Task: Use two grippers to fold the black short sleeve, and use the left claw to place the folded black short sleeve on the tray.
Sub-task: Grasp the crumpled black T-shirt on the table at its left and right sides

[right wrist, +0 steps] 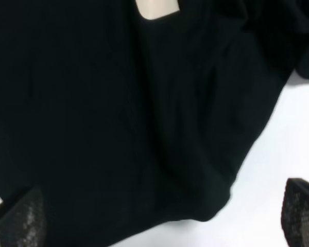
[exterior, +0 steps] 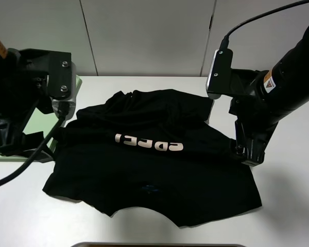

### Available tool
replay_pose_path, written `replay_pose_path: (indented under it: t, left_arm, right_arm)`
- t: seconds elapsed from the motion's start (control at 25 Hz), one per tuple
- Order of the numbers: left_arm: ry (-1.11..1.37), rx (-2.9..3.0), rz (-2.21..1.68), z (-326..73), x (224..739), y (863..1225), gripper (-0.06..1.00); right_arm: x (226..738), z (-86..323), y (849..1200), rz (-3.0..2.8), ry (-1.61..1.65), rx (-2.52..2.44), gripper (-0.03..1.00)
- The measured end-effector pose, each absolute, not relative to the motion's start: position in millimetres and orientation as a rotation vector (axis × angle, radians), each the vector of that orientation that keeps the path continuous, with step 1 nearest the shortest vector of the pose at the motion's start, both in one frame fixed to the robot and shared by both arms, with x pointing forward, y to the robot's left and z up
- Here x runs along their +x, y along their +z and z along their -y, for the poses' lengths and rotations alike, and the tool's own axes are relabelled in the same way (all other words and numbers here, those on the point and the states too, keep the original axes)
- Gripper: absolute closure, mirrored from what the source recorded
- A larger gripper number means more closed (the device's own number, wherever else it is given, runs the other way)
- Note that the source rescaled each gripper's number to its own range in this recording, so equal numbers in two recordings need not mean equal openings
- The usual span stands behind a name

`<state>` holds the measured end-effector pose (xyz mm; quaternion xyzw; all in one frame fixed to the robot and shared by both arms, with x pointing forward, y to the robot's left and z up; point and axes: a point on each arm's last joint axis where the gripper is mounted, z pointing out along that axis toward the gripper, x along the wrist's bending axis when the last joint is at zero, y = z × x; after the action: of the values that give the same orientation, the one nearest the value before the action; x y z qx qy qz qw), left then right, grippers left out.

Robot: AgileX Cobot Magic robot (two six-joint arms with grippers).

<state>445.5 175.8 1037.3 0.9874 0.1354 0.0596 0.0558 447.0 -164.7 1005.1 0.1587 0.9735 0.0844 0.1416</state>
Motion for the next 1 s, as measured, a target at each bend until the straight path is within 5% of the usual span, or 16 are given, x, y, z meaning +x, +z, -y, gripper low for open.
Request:
replay_pose_path:
  t: [1.0]
  left_arm:
    - [0.304,3.12,-0.178,-154,503,960,-0.02]
  right_arm:
    - [475,150,945,-2.892,0.077,0.202,-0.03]
